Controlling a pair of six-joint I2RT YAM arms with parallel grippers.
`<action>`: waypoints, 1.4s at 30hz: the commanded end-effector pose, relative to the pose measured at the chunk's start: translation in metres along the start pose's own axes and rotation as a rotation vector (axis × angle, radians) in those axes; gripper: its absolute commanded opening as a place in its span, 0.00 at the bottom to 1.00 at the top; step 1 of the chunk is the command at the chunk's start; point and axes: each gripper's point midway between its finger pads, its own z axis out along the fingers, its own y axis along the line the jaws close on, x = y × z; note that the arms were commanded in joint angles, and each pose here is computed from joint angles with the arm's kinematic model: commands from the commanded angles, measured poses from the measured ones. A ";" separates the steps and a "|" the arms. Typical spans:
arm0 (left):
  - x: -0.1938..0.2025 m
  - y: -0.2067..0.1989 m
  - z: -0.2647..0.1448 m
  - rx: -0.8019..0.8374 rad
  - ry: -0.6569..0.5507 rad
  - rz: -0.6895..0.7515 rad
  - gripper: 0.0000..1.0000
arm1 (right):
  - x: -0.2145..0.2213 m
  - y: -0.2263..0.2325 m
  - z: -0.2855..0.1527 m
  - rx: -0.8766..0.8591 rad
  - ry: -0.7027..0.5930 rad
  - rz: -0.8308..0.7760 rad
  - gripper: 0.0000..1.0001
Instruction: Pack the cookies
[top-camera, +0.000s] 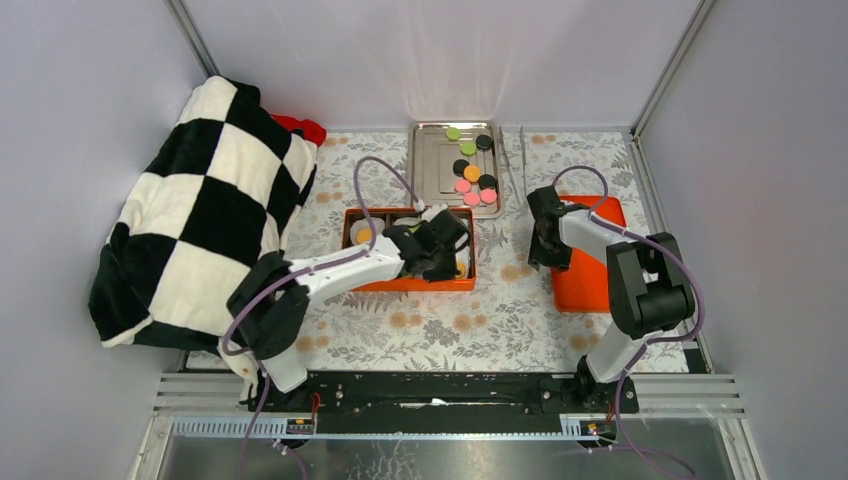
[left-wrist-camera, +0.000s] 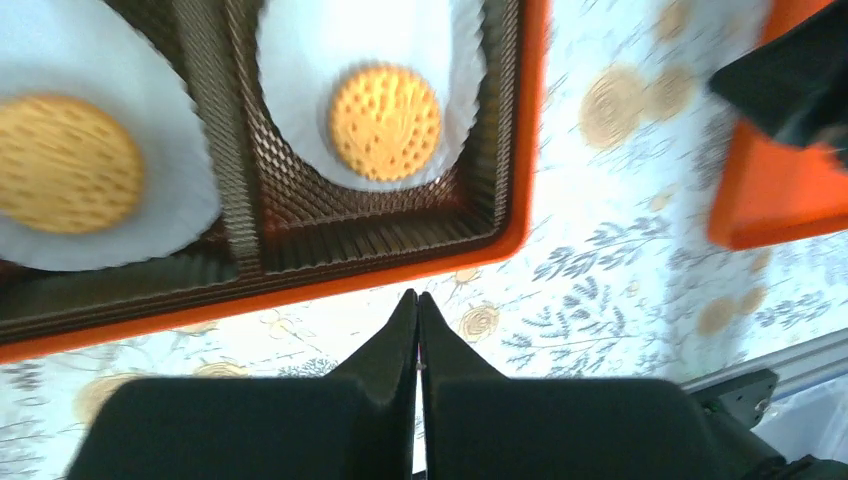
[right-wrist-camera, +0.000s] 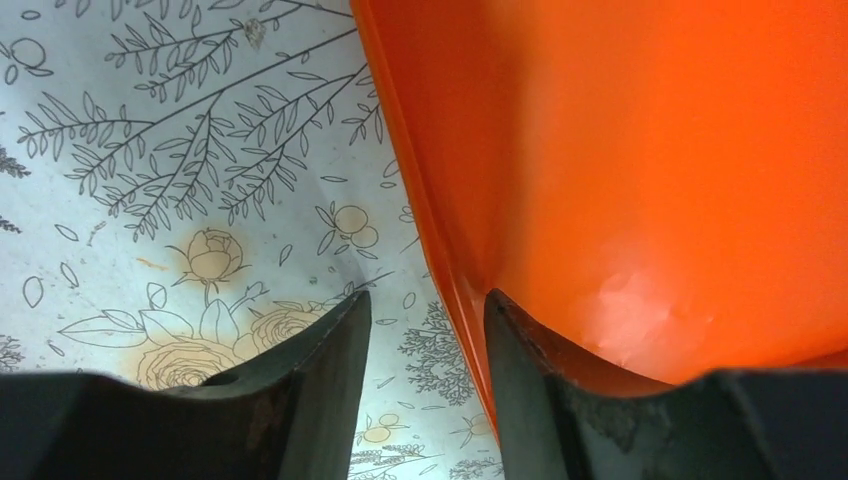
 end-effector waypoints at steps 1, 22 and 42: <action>-0.070 -0.005 -0.061 -0.002 -0.243 0.021 0.02 | 0.011 -0.001 0.021 0.017 0.054 0.014 0.41; -0.198 -0.023 -0.058 0.511 -0.241 -0.004 0.45 | -0.017 0.063 -0.139 -0.424 -0.231 -0.256 0.00; -0.179 -0.032 -0.076 0.811 -0.113 -0.026 0.63 | 0.015 0.155 -0.231 -0.710 -0.299 -0.709 0.00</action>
